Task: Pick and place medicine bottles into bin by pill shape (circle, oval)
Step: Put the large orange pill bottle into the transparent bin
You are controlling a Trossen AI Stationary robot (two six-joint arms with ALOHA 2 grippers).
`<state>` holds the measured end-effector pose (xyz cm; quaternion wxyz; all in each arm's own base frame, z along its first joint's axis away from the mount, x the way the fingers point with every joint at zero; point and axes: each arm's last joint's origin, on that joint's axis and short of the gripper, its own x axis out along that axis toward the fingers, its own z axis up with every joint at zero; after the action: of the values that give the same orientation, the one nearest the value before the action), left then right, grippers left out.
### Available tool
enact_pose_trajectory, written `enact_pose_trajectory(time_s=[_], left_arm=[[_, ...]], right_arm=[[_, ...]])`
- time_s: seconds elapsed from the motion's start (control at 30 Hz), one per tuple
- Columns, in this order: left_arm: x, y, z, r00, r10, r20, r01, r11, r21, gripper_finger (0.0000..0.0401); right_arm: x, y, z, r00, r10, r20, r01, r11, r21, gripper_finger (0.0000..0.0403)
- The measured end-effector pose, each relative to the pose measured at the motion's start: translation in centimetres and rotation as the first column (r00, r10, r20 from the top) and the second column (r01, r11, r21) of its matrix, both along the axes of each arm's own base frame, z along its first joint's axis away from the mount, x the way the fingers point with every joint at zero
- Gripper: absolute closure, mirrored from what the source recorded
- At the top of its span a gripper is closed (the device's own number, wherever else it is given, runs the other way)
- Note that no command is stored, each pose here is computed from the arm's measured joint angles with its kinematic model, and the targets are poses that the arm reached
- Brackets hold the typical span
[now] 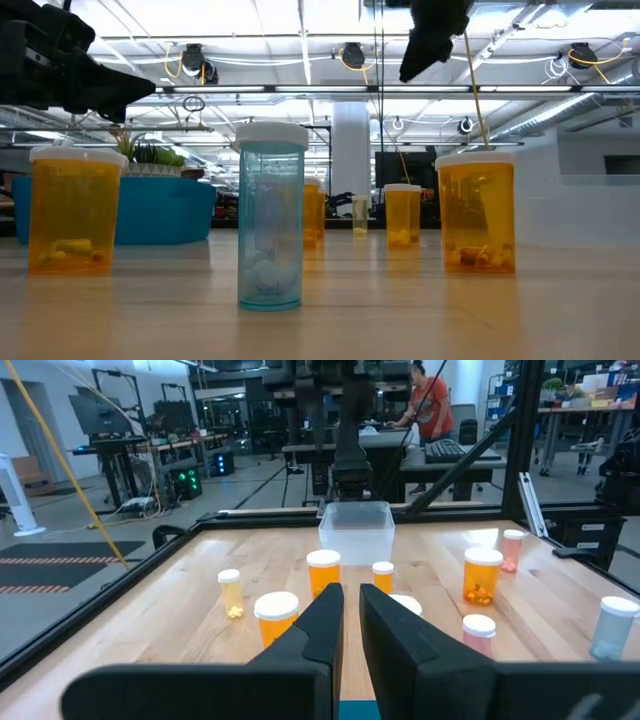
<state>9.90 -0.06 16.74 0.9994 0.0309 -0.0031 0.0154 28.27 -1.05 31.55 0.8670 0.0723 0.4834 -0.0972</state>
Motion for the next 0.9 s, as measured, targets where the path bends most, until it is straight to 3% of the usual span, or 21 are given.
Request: enact_pose_trajectory(time_s=[0.23, 0.47, 0.9], left_arm=[[0.0, 0.0, 0.0, 1.0, 0.0, -0.001, 0.0, 1.0, 0.0, 0.0359], [0.0, 0.0, 0.0, 1.0, 0.0, -0.002, 0.0, 1.0, 0.004, 0.0359], [0.0, 0.0, 0.0, 1.0, 0.0, -0.003, 0.0, 1.0, 0.005, 0.0359]], right_arm=[[1.8, -1.0, -1.3, 0.992, 0.027, -0.126, -0.028, 1.0, -0.009, 0.0216], [3.0, -2.2, -3.1, 0.983, 0.032, -0.178, -0.019, 0.997, 0.074, 0.0158], [5.2, -3.0, -7.1, 0.951, 0.125, -0.283, -0.103, 0.99, 0.092, 0.0134]])
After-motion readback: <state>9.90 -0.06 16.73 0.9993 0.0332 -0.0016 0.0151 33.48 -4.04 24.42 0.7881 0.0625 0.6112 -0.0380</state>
